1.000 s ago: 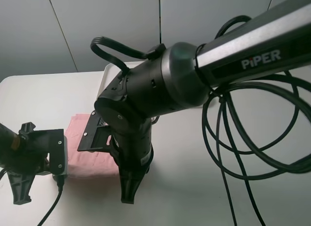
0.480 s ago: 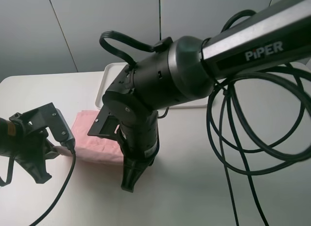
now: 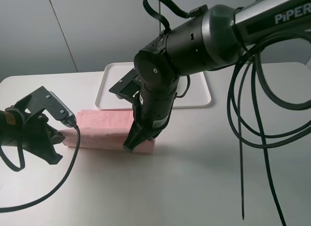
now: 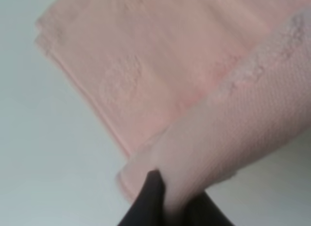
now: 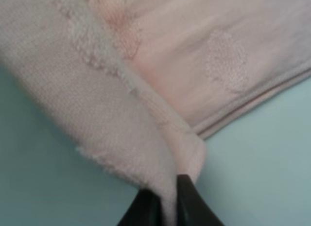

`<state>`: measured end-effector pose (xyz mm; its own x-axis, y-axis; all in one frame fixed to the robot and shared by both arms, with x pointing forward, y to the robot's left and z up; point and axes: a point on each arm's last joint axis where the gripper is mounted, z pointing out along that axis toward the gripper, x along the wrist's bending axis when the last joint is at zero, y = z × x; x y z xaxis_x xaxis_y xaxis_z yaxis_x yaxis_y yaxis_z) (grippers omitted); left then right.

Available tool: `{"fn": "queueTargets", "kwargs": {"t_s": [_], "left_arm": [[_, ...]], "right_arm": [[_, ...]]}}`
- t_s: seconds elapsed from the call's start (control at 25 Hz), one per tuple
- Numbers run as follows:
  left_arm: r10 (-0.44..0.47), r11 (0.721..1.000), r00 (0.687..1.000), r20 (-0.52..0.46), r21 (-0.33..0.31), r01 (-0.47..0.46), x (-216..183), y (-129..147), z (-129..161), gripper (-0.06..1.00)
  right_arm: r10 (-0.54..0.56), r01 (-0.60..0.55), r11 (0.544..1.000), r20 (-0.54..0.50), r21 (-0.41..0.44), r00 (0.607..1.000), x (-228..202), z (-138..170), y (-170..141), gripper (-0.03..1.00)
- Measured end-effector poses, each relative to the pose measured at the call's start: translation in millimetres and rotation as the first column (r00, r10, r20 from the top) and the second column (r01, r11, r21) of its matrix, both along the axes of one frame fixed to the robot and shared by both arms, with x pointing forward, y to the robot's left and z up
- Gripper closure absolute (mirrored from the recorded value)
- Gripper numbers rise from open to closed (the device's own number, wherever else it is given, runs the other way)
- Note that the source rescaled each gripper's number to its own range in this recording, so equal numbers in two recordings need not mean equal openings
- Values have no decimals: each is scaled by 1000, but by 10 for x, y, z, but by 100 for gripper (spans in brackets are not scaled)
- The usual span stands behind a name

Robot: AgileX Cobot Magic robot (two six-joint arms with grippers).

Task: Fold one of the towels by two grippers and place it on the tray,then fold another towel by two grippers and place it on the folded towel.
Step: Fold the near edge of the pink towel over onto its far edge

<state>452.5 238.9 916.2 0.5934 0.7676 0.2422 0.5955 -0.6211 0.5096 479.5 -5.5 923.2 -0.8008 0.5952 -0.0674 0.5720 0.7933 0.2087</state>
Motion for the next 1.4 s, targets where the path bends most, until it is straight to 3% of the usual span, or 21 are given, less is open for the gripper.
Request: {"fn": "queueTargets", "kwargs": {"t_s": [0.28, 0.48, 0.68, 1.04, 1.12, 1.2, 1.32, 1.4], "left_arm": [[32, 999, 997, 72, -45, -29, 121, -27, 78, 92], [38, 998, 998, 57, -45, -36, 265, -69, 26, 92], [60, 997, 997, 44, -56, -57, 404, -108, -17, 92], [61, 997, 998, 27, -51, -59, 500, -136, -79, 91], [72, 996, 997, 27, -60, -70, 508, -137, -79, 86], [114, 990, 993, 32, -82, -111, 527, -105, -76, 76], [248, 960, 968, 23, -140, -242, 571, 31, -68, 53], [337, 928, 942, 7, -169, -331, 592, 149, -68, 33]], "right_arm": [[-54, 52, 997, 45, 56, 997, 88, 12, 3, 97], [-97, 87, 992, 104, 91, 990, 148, 31, 19, 94], [-126, 112, 990, 189, 81, 974, 223, 53, -7, 92], [-158, 146, 987, 237, 66, 959, 297, -102, -3, 91], [-169, 154, 985, 256, 79, 952, 315, -91, 1, 82], [-172, 149, 983, 267, 106, 948, 327, -81, 22, 62], [-216, 185, 973, 263, 138, 940, 335, -76, 32, 26], [-247, 212, 965, 266, 152, 932, 345, -71, 29, 10]]}}
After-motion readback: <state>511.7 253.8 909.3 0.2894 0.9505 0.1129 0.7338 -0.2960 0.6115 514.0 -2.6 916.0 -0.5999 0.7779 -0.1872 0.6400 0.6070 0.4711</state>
